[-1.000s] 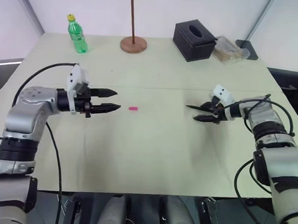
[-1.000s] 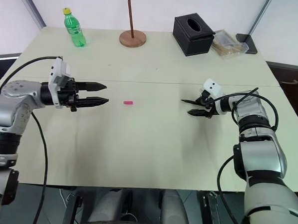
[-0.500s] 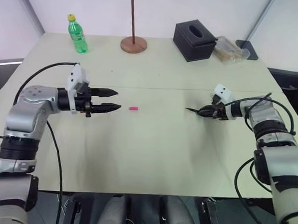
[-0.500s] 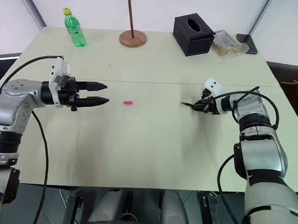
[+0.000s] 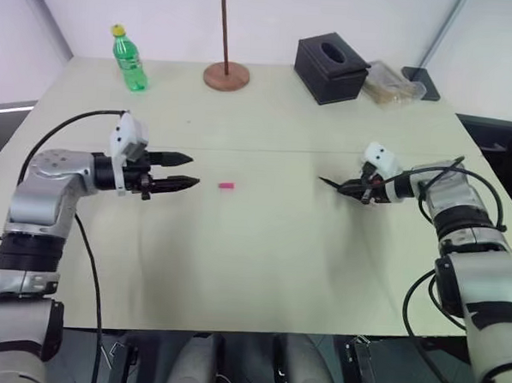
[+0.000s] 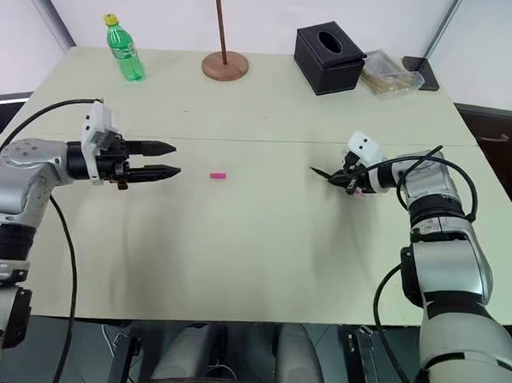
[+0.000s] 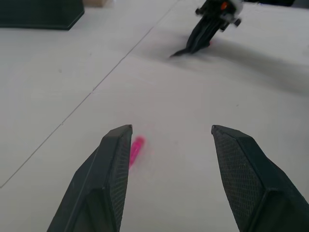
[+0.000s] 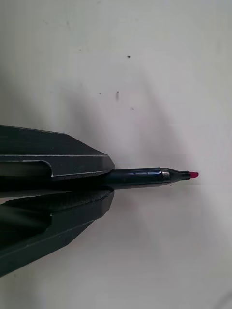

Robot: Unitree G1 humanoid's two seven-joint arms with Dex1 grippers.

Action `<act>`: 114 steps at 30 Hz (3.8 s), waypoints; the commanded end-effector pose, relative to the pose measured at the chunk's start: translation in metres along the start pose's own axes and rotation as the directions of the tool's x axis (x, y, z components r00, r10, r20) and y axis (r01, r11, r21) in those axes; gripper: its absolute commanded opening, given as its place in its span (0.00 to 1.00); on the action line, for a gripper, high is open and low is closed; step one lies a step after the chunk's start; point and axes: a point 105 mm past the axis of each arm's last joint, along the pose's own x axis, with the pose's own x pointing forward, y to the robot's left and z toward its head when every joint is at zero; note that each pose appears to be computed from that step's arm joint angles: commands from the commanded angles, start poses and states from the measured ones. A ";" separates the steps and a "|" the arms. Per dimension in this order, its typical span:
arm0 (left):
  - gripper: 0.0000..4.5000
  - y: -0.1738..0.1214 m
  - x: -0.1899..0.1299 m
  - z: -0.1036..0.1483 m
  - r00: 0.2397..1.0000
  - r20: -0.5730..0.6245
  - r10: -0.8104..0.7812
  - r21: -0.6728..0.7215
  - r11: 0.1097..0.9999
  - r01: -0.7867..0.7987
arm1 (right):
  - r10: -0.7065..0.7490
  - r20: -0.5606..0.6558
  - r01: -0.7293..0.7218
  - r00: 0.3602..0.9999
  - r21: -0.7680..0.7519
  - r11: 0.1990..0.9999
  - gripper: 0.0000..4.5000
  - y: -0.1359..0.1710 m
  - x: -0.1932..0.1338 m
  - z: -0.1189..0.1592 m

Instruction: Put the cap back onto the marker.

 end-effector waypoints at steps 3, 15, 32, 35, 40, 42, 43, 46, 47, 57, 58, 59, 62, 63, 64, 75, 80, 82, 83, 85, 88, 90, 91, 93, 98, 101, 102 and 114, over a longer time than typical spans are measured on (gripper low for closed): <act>0.61 0.019 -0.008 -0.010 0.988 -0.150 0.022 0.161 0.987 0.003 | 0.087 0.022 -0.076 0.996 -0.295 0.952 0.01 0.019 -0.010 0.050; 0.61 0.035 0.036 -0.021 0.986 -0.158 -0.044 0.178 0.981 0.072 | 0.153 0.018 -0.126 0.988 -0.476 0.870 0.01 0.071 -0.013 0.085; 0.61 0.020 0.087 -0.054 0.984 -0.172 -0.044 0.062 0.997 0.055 | 0.092 0.018 -0.074 0.996 -0.440 0.895 0.01 0.081 -0.039 0.074; 0.61 0.019 0.093 -0.055 0.984 -0.174 -0.027 0.065 0.997 0.038 | 0.089 0.023 -0.070 0.996 -0.429 0.900 0.01 0.084 -0.043 0.074; 0.61 0.017 0.100 -0.057 0.984 -0.177 -0.016 0.069 0.997 0.029 | 0.085 0.024 -0.067 0.996 -0.414 0.908 0.01 0.086 -0.048 0.073; 0.61 0.017 0.102 -0.057 0.985 -0.174 -0.012 0.066 0.998 0.024 | 0.081 0.026 -0.064 0.996 -0.409 0.910 0.01 0.086 -0.050 0.073; 0.61 0.017 0.102 -0.057 0.985 -0.173 -0.011 0.064 0.998 0.022 | 0.081 0.028 -0.063 0.996 -0.407 0.911 0.01 0.087 -0.051 0.073; 0.61 0.017 0.103 -0.059 0.985 -0.173 -0.009 0.059 0.998 0.019 | 0.083 0.031 -0.064 0.996 -0.401 0.914 0.01 0.088 -0.052 0.073; 0.61 0.016 0.103 -0.059 0.985 -0.173 -0.008 0.058 0.998 0.019 | 0.083 0.030 -0.064 0.996 -0.400 0.914 0.01 0.089 -0.052 0.073; 0.61 0.011 0.112 -0.057 0.987 -0.159 -0.034 0.059 0.997 0.044 | 0.040 -0.024 -0.046 0.999 -0.361 0.931 0.01 0.078 -0.054 0.060; 0.61 0.010 0.113 -0.056 0.987 -0.158 -0.035 0.059 0.997 0.045 | 0.039 -0.025 -0.045 0.999 -0.360 0.932 0.01 0.077 -0.054 0.059; 0.61 0.010 0.113 -0.056 0.987 -0.157 -0.036 0.059 0.997 0.046 | 0.038 -0.025 -0.045 0.999 -0.359 0.932 0.01 0.077 -0.054 0.059; 0.61 0.008 0.117 -0.055 0.987 -0.155 -0.040 0.062 0.997 0.050 | 0.034 -0.024 -0.040 0.999 -0.354 0.934 0.01 0.076 -0.054 0.058; 0.61 0.008 0.118 -0.056 0.987 -0.157 -0.044 0.064 0.996 0.055 | 0.032 -0.023 -0.038 0.999 -0.353 0.935 0.01 0.075 -0.054 0.058; 0.52 0.007 0.118 -0.056 0.986 -0.158 -0.046 0.066 0.996 0.057 | 0.029 -0.021 -0.035 0.999 -0.353 0.935 0.00 0.075 -0.054 0.058; 0.01 0.014 0.110 -0.058 0.982 -0.188 -0.021 0.081 0.996 0.037 | 0.013 -0.011 -0.016 1.000 -0.342 0.939 0.00 0.072 -0.055 0.056; 0.01 0.020 0.107 -0.045 0.990 -0.142 -0.004 0.092 0.996 0.017 | -0.002 -0.023 -0.006 1.000 -0.343 0.939 0.00 0.066 -0.057 0.051; 0.01 0.022 0.106 -0.031 0.994 -0.104 -0.024 0.109 0.993 0.035 | -0.017 -0.038 0.003 0.999 -0.353 0.936 0.00 0.061 -0.060 0.048; 0.01 0.022 0.105 -0.023 0.995 -0.086 -0.046 0.126 0.990 0.057 | -0.026 -0.042 0.009 0.999 -0.359 0.933 0.00 0.058 -0.062 0.047; 0.01 0.021 0.103 -0.009 0.994 -0.064 -0.091 0.161 0.982 0.100 | -0.038 -0.045 0.019 0.998 -0.370 0.929 0.00 0.052 -0.066 0.048; 0.01 0.017 0.099 0.015 0.982 -0.034 -0.184 0.220 0.958 0.187 | -0.040 -0.059 0.014 0.997 -0.395 0.919 0.00 0.047 -0.069 0.050; 0.01 0.014 0.096 0.027 0.971 -0.022 -0.237 0.256 0.938 0.235 | -0.036 -0.067 0.005 0.997 -0.414 0.910 0.00 0.045 -0.068 0.050; 0.01 0.013 0.095 0.032 0.967 -0.019 -0.254 0.272 0.929 0.249 | -0.032 -0.066 0.001 0.997 -0.419 0.908 0.00 0.045 -0.066 0.051; 0.01 0.010 0.096 0.039 0.961 -0.010 -0.278 0.300 0.916 0.268 | -0.019 -0.060 -0.009 0.998 -0.430 0.903 0.00 0.045 -0.062 0.054; 0.01 0.004 0.105 0.051 0.952 0.013 -0.305 0.345 0.896 0.282 | 0.014 -0.051 -0.036 0.999 -0.463 0.886 0.00 0.048 -0.050 0.063; 0.01 -0.003 0.114 0.050 0.945 0.005 -0.326 0.359 0.883 0.302 | 0.028 -0.035 -0.041 0.999 -0.479 0.877 0.00 0.049 -0.045 0.072; 0.01 -0.007 0.120 0.049 0.941 0.004 -0.338 0.365 0.876 0.314 | 0.034 -0.027 -0.043 0.999 -0.485 0.873 0.00 0.049 -0.043 0.077; 0.01 -0.033 0.157 0.050 0.916 0.023 -0.400 0.380 0.851 0.362 | 0.043 -0.011 -0.043 0.999 -0.505 0.862 0.00 0.049 -0.036 0.088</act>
